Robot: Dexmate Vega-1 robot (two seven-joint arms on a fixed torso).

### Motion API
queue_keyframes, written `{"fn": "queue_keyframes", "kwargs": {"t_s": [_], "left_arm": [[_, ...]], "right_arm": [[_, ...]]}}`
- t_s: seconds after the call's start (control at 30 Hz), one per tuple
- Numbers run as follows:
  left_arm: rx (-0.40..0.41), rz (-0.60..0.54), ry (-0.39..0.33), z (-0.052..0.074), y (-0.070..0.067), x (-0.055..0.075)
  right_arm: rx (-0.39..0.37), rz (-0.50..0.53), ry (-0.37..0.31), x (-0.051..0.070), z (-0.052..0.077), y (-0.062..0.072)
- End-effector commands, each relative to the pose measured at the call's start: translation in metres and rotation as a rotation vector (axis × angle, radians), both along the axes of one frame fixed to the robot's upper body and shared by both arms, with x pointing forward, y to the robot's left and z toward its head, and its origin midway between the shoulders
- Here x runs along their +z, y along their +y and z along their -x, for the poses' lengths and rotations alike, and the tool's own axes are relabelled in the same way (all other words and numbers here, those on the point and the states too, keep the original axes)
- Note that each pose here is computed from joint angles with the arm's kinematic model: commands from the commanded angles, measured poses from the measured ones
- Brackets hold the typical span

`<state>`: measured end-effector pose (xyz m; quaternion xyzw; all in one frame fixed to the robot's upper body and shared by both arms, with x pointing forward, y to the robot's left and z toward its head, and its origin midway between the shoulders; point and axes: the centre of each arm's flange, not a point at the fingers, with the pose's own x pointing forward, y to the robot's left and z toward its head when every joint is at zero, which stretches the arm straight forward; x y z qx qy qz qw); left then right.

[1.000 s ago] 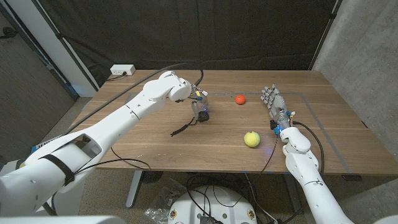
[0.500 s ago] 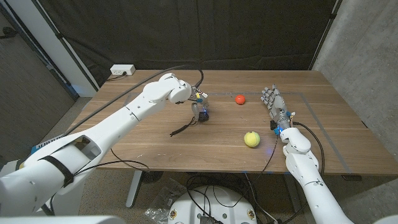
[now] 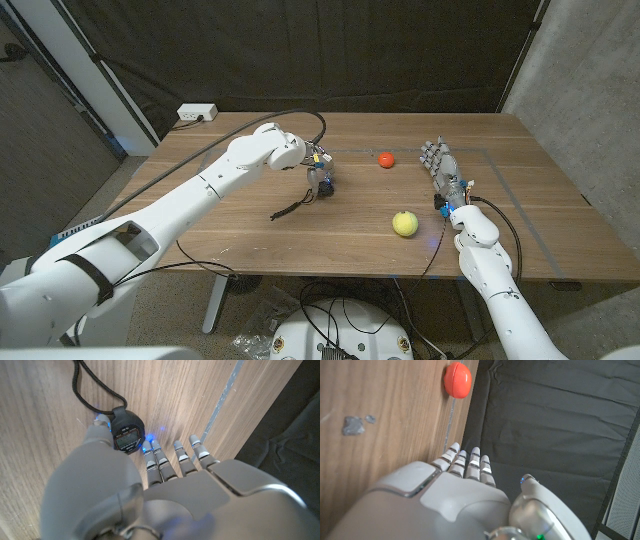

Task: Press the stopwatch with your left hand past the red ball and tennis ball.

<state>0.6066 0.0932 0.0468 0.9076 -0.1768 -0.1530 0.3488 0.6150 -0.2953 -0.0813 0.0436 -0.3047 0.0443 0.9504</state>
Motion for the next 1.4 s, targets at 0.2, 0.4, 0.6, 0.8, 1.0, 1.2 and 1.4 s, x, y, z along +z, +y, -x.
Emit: {"fn": "queue_keyframes", "kwargs": {"t_s": [0.2,0.4,0.6,0.8,1.0,1.2,1.4], "left_arm": [[-0.052,0.011,-0.028,0.000,0.006,-0.004],[-0.050,0.007,-0.036,-0.001,0.008,-0.002],[-0.048,0.007,-0.053,-0.001,0.011,0.000],[-0.040,0.003,-0.065,0.000,0.012,0.002],[-0.032,0.001,-0.072,0.001,0.013,0.004],[-0.035,0.007,-0.088,0.004,0.013,0.005],[-0.043,0.045,-0.116,0.009,0.016,0.011]], "right_arm": [[-0.015,0.004,-0.002,0.004,-0.001,0.003],[-0.018,0.007,-0.003,0.006,-0.001,0.004],[-0.019,0.007,-0.006,0.007,-0.003,0.005],[-0.017,0.008,-0.009,0.009,-0.003,0.007],[-0.020,0.009,-0.014,0.010,-0.002,0.007],[-0.022,0.010,-0.017,0.011,0.000,0.007],[-0.022,0.013,-0.021,0.013,0.002,0.007]]}}
